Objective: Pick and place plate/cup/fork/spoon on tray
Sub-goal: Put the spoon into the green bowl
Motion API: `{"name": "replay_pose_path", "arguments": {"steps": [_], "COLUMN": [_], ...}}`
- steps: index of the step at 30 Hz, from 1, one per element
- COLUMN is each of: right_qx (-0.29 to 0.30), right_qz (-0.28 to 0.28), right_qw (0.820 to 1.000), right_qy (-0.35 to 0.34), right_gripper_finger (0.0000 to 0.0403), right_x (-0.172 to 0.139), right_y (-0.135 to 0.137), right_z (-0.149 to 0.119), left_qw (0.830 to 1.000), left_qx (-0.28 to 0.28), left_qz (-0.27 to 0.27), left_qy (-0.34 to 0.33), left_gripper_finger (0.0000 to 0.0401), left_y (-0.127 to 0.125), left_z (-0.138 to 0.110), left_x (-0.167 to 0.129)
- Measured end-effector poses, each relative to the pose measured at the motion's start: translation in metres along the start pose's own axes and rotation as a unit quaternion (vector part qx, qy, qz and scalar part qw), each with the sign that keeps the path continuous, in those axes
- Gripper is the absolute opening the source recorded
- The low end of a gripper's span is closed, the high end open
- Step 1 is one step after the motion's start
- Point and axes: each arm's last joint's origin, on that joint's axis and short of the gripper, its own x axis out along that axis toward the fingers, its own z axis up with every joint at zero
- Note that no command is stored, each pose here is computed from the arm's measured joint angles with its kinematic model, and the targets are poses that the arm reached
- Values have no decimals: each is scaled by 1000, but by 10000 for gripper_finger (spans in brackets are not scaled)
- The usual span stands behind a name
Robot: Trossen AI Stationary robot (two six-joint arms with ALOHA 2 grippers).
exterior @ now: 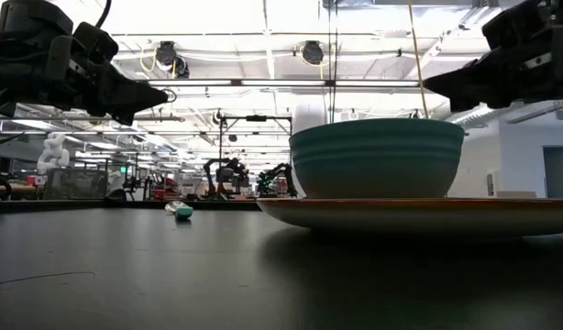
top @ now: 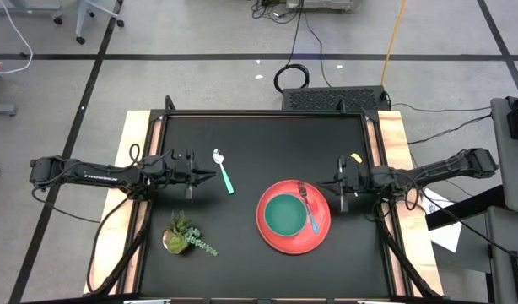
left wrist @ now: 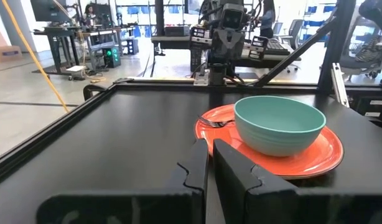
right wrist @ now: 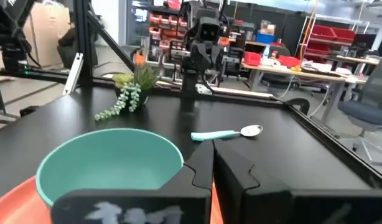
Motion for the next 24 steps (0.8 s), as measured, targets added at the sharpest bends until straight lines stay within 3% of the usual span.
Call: {"name": "replay_pose_path", "arguments": {"steps": [15,24], "right_qx": [-48,-40], "right_qz": [36,46], "right_qw": [998,993], "right_qy": [-3,-105], "right_gripper_finger": [0,0], "right_x": [0,-9], "right_y": [2,0], "right_z": [0,20], "left_qw": [1000,1000], "left_qx": [2,4], "left_qz": [0,0], "left_qy": [6,18], "left_gripper_finger": [31,31], "left_y": [0,0], "left_z": [-1,-3], "left_x": [0,0]}}
